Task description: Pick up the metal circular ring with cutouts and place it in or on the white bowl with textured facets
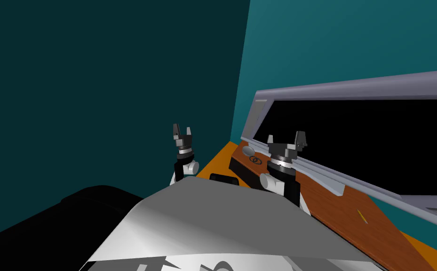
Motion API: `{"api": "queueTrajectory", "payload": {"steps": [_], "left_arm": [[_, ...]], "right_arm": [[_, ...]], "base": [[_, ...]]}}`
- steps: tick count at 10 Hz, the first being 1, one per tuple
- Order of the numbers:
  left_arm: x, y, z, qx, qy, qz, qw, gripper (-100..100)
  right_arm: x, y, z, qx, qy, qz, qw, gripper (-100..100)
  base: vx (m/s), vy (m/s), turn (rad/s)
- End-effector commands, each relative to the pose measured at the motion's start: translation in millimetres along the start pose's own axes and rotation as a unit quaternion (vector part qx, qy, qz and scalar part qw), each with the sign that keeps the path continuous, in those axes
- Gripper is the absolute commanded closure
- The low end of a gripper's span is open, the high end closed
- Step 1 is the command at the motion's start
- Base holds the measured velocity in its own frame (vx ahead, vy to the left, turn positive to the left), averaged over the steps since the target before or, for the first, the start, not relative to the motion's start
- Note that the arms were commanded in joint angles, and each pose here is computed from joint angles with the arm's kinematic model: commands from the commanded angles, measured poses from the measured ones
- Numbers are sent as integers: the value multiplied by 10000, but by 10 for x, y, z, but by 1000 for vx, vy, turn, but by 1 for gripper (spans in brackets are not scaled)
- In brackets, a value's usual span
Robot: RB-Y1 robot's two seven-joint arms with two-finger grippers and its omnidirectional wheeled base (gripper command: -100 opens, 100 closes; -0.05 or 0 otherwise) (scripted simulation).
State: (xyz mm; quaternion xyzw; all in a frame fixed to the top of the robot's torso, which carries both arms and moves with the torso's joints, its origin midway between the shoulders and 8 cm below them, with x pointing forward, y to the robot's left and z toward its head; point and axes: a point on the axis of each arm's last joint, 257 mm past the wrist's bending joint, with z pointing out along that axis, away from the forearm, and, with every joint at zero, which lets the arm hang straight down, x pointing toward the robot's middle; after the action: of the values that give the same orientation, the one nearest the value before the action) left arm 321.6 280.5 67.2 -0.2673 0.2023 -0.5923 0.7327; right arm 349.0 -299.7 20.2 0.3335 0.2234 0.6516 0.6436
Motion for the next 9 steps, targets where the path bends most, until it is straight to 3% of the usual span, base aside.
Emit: {"api": "queueTrajectory", "payload": {"steps": [1, 5, 6, 8, 9], "left_arm": [[0, 0, 0, 0, 0, 0, 10000, 0], [0, 0, 0, 0, 0, 0, 10000, 0], [0, 0, 0, 0, 0, 0, 10000, 0], [0, 0, 0, 0, 0, 0, 10000, 0], [0, 0, 0, 0, 1, 0, 10000, 0]], "right_arm": [[-100, -155, 8, 217, -39, -83, 9997, -100], [-503, -633, 9, 883, -275, -350, 9951, -100], [-513, -677, -3, 959, -286, -350, 9944, -100], [-839, -969, -36, 1374, -504, -520, 9879, -100], [-846, -1020, -51, 1475, -514, -515, 9864, -100]], "base": [[-40, -19, 87], [-73, -57, 99], [-52, -42, 49], [-73, -56, 119], [-61, -57, 52]]}}
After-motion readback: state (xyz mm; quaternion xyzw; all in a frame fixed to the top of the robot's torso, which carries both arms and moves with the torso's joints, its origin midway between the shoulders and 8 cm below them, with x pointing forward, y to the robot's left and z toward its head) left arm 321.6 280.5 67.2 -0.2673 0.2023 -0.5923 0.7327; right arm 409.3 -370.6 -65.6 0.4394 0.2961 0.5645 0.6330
